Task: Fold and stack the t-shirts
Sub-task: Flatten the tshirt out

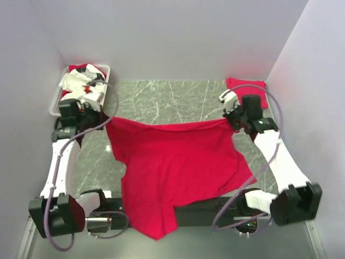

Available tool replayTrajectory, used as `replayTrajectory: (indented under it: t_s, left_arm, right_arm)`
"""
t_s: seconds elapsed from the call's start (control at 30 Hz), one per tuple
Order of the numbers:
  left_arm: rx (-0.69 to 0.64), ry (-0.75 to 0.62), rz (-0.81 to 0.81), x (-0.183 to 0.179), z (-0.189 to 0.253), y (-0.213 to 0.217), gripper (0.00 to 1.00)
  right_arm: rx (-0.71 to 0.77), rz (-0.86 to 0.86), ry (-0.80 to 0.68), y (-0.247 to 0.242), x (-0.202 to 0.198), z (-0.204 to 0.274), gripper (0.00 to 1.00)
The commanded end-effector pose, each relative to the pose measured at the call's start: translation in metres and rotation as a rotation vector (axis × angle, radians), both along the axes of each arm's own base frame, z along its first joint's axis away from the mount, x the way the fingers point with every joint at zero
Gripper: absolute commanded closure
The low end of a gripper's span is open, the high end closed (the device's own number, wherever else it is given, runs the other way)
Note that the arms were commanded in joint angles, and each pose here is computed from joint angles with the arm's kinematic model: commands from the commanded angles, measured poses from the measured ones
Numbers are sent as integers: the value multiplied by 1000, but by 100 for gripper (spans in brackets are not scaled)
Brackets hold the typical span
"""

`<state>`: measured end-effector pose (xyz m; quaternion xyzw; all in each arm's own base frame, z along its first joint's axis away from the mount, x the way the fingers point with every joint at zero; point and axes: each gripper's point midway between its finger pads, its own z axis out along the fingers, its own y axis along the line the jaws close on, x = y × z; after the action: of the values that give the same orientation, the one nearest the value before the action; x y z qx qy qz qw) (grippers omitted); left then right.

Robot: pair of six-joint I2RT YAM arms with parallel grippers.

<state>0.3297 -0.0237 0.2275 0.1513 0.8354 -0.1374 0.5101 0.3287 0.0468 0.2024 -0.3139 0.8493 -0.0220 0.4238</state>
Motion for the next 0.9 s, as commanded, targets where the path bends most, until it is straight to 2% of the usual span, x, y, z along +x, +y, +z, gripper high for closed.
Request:
replayTrajectory:
  t_s: [0.0, 0.1, 0.3, 0.4, 0.43, 0.47, 0.5, 0.53, 0.6, 0.63, 0.67, 0.7, 0.73, 0.77, 0.8, 0.87]
  left_arm:
    - [139, -66, 44, 25, -13, 5, 99]
    - [161, 40, 39, 40, -62, 0, 99]
    - [169, 163, 41, 74, -106, -7, 99]
    - [162, 142, 73, 109, -98, -5, 99]
    - [175, 184, 91, 119, -116, -1, 99]
    - [172, 153, 108, 138, -105, 1, 99]
    - [181, 196, 116, 147, -124, 3, 99]
    - [187, 164, 132, 166, -111, 6, 99]
    - [194, 201, 142, 180, -131, 9, 99]
    - [186, 180, 125, 193, -123, 6, 99]
    - [183, 187, 112, 197, -125, 4, 99]
    - [175, 205, 100, 201, -134, 1, 93]
    - [162, 198, 81, 207, -124, -3, 77]
    - [148, 202, 68, 208, -122, -5, 72]
    - [139, 193, 65, 208, -113, -7, 64]
    - [128, 177, 55, 203, -100, -9, 60]
  right_arm:
    - [-16, -17, -26, 3, 33, -13, 100]
    - [-29, -33, 58, 4, 49, -45, 100]
    - [-53, -67, 176, 4, 81, -86, 100]
    - [-66, -101, 181, 2, 105, -95, 100]
    - [-83, -127, 171, -2, 113, -95, 100]
    - [-84, -143, 156, -2, 129, -96, 100]
    - [-91, -165, 147, -4, 137, -95, 100]
    - [-109, -187, 146, -8, 146, -101, 100]
    - [-113, -216, 100, -10, 166, -90, 100]
    - [-134, -240, 101, -14, 170, -91, 95]
    - [-141, -253, 104, -14, 183, -92, 81]
    - [-138, -272, 117, -14, 187, -93, 71]
    - [-144, -282, 132, -14, 192, -93, 61]
    - [-147, -303, 137, -18, 192, -92, 44]
    - [-141, -300, 135, -17, 191, -88, 42]
    - [-123, -288, 132, -16, 180, -75, 41]
